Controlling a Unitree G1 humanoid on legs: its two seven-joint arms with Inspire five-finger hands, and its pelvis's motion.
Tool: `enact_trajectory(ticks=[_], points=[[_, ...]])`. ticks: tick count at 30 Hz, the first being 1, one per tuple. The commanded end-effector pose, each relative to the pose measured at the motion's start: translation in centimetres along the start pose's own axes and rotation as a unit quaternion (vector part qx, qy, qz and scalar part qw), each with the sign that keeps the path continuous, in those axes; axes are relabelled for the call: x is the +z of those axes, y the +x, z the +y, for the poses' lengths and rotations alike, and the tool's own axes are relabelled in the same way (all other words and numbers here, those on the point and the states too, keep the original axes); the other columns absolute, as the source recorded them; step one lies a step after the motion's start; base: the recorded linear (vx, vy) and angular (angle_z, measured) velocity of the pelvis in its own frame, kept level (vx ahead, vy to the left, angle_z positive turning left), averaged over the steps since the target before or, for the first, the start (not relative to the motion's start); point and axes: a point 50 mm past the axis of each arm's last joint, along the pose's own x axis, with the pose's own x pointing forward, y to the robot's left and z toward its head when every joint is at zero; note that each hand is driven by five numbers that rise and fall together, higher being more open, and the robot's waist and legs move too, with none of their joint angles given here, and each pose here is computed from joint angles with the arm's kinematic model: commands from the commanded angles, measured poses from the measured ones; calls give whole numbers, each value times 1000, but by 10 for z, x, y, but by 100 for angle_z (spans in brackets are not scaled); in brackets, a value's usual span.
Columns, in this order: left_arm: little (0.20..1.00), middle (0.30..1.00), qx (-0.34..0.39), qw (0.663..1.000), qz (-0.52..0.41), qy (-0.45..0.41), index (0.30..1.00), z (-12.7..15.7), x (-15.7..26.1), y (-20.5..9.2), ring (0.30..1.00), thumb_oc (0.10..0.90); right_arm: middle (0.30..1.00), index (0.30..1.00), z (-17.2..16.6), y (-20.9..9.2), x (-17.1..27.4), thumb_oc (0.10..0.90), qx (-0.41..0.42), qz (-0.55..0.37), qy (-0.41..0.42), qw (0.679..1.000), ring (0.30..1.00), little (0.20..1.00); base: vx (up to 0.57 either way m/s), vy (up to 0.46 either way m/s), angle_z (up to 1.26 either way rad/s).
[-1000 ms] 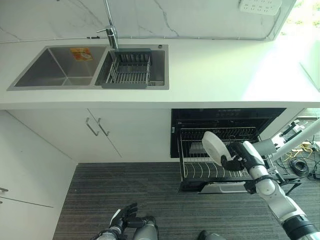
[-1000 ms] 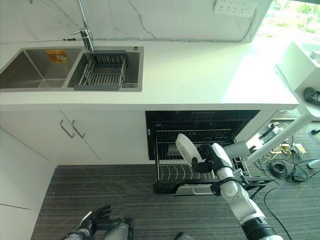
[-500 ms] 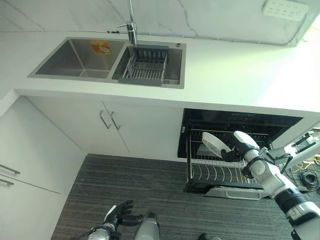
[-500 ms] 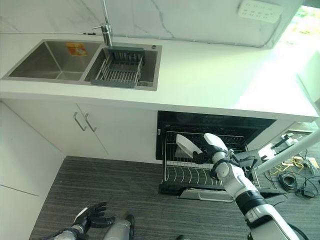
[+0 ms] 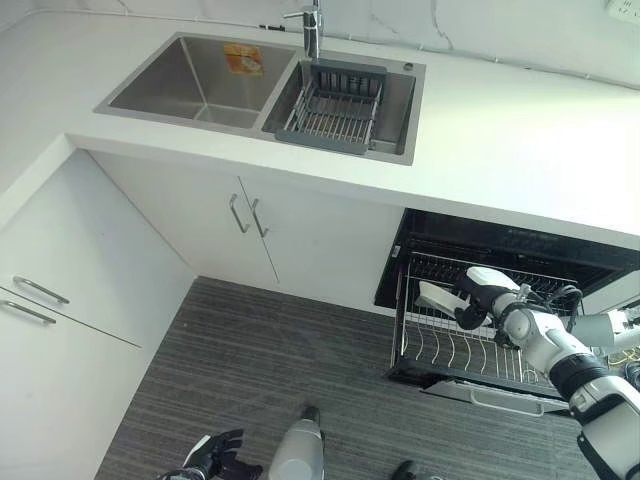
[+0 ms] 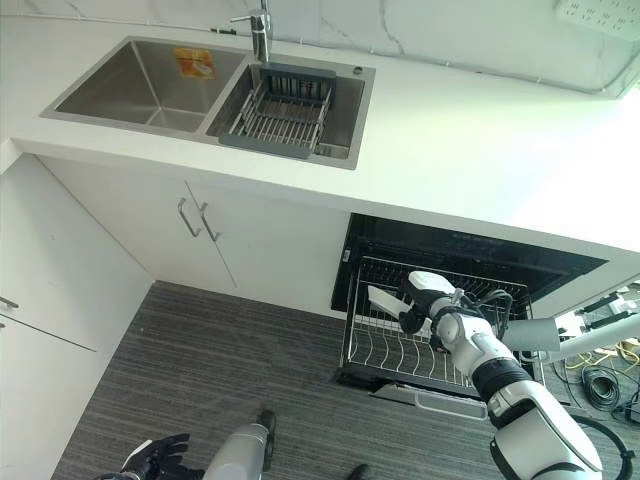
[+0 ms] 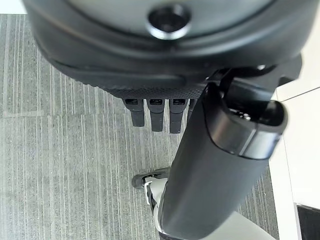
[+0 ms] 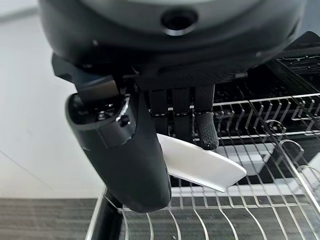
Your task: Place the dishes in the dishwasher.
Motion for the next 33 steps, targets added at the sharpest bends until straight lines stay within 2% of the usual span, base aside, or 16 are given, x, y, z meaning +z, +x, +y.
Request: enact_trajectory(ticks=[1,5,7,8,9,10,24,28,33], points=[[900,900,-4,999,-20,51,900,11,4,-4,900,800,300,300,-50,3,1,400,-70,-3,-40,997,300,300,-59,7,0],[900,900,-3,998,-25,50,900,11,7,-3,900,800,300,300,-41,4,-5,400,-58,11,-47,997,300,300,-49,-1,1],[900,900,-4,998,-29,48,900,10,10,-2,900,800,399,399,-37,3,-11,466,-47,26,-44,998,399,399,-64,10,0],[900,900,-4,998,-31,48,900,10,11,-2,900,800,521,521,-33,3,-15,547,-41,32,-39,998,521,521,-61,-7,0],[900,900,-4,998,-33,48,900,10,12,-2,900,800,613,613,-31,3,-17,609,-36,37,-32,998,613,613,-61,-14,0],[900,900,-3,998,-34,48,900,11,13,-2,900,800,900,900,-32,3,-18,800,-34,40,-25,998,900,900,-50,-14,0],[900,900,-10,998,-32,43,900,7,14,-1,900,800,900,900,-54,-1,-15,800,-76,24,60,995,900,900,-26,-2,-2],[900,900,-11,999,-22,39,900,5,9,-1,900,800,900,900,-59,-4,-17,800,-88,24,114,989,900,900,12,17,-7],[900,900,-3,1000,-8,20,900,2,0,-3,900,800,900,900,-67,-10,-15,800,-123,18,248,961,900,900,2,13,-7]])
